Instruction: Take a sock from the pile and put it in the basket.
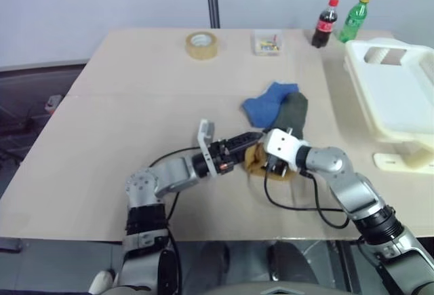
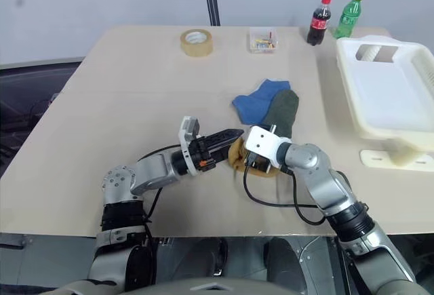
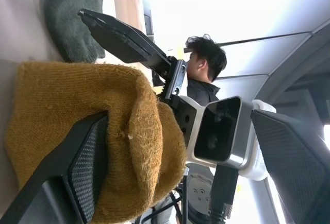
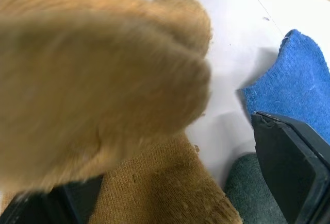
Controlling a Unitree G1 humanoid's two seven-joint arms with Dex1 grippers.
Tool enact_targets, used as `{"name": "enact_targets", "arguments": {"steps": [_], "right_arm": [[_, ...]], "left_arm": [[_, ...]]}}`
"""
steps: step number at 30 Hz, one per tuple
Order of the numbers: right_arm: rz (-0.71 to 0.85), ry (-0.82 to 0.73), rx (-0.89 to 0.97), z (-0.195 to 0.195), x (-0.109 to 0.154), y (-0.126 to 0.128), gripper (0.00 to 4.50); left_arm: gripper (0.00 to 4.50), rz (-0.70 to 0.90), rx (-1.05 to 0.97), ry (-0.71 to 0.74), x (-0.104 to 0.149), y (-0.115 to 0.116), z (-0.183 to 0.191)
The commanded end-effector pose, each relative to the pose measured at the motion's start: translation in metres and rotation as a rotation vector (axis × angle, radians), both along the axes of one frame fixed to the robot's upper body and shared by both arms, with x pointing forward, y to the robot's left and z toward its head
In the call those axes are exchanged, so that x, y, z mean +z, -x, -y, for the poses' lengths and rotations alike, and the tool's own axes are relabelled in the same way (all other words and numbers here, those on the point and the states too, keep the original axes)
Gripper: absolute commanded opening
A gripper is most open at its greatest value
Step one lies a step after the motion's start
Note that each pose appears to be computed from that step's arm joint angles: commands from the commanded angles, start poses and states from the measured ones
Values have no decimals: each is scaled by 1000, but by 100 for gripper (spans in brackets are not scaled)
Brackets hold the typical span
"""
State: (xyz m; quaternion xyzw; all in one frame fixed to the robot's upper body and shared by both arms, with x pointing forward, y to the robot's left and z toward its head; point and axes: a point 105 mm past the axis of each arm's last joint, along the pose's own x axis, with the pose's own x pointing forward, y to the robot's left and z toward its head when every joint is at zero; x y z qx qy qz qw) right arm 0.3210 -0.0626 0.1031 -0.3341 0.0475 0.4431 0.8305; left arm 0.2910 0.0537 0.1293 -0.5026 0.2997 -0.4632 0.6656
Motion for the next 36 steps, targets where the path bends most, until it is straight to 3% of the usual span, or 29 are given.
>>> {"name": "enact_targets", "arguments": {"steps": [1, 20, 24, 36], "right_arm": [[-10, -51, -25, 7, 13, 5, 450], [-170, -162, -101, 56, 43, 44, 450], [-179, -203, -138, 75, 59, 47, 450], [-201, -468, -121, 43, 87, 43, 450]], "left_arm": [[446, 23, -22, 56, 11, 1, 5], [446, -8, -39, 118, 8, -5, 14], [446, -18, -72, 118, 4, -4, 22], [446, -28, -116, 96, -4, -4, 30]]}}
